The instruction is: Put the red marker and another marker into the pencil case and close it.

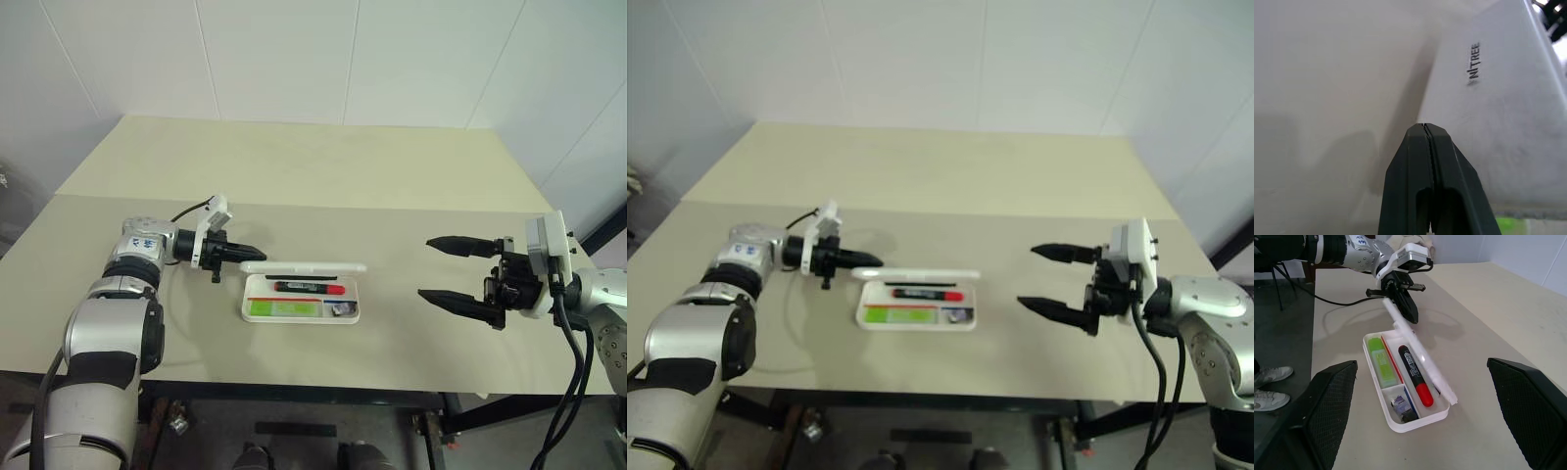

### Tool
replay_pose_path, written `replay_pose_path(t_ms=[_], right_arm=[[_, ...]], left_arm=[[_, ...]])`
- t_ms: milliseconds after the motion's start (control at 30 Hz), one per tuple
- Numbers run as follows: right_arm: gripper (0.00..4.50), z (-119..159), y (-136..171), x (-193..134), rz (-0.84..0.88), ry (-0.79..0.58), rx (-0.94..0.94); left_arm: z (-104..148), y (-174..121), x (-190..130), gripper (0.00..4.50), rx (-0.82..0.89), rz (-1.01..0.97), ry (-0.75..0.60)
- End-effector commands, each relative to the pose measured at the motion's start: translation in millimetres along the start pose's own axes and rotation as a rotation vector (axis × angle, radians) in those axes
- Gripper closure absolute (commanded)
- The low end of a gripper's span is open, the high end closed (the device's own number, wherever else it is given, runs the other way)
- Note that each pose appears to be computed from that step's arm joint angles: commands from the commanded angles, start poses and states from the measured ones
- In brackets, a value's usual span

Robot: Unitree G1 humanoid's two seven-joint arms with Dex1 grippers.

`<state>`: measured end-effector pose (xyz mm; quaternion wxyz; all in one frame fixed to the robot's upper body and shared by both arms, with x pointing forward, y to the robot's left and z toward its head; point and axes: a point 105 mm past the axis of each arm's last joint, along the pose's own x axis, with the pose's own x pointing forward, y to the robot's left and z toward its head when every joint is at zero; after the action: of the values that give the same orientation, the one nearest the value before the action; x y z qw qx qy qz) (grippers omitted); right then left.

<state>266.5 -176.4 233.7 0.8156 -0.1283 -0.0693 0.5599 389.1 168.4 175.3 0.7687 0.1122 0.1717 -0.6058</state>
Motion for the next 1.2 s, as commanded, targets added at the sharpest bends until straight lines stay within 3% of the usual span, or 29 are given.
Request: replay_pose_path(t_ms=[33,267,633,900,1033,1200], right_arm=[[0.00,12.0,0.7,-9.4,0.036,0.015,-0.056],[0.00,11.5,-4.1,-11.8,0.042,0.032,-0.071],[0.00,9.4,-3.8,-2.1,0.040,0.023,-0.087],[0.00,7.6,-6.3,-1.9,0.031,0.031,-0.091],[0.00,8.0,-8.0,-1.8,0.030,0.035,-0.096],[0.00,9.1,-9.8,-2.3,0.026,0.038,-0.104]], left_arm=[[16.6,-9.5,1.0,4.48,0.133,-0.105,0.069],[21.1,-16.5,18.7,4.48,0.307,-0.188,0.186],[-0.4,-17.9,44.2,4.48,0.650,-0.250,0.483],[-10.1,-18.9,48.5,4.48,0.805,-0.289,0.581],[-1.5,-21.6,52.3,4.48,0.821,-0.285,0.510],[30.3,-30.0,50.6,4.48,0.736,-0.264,0.207]])
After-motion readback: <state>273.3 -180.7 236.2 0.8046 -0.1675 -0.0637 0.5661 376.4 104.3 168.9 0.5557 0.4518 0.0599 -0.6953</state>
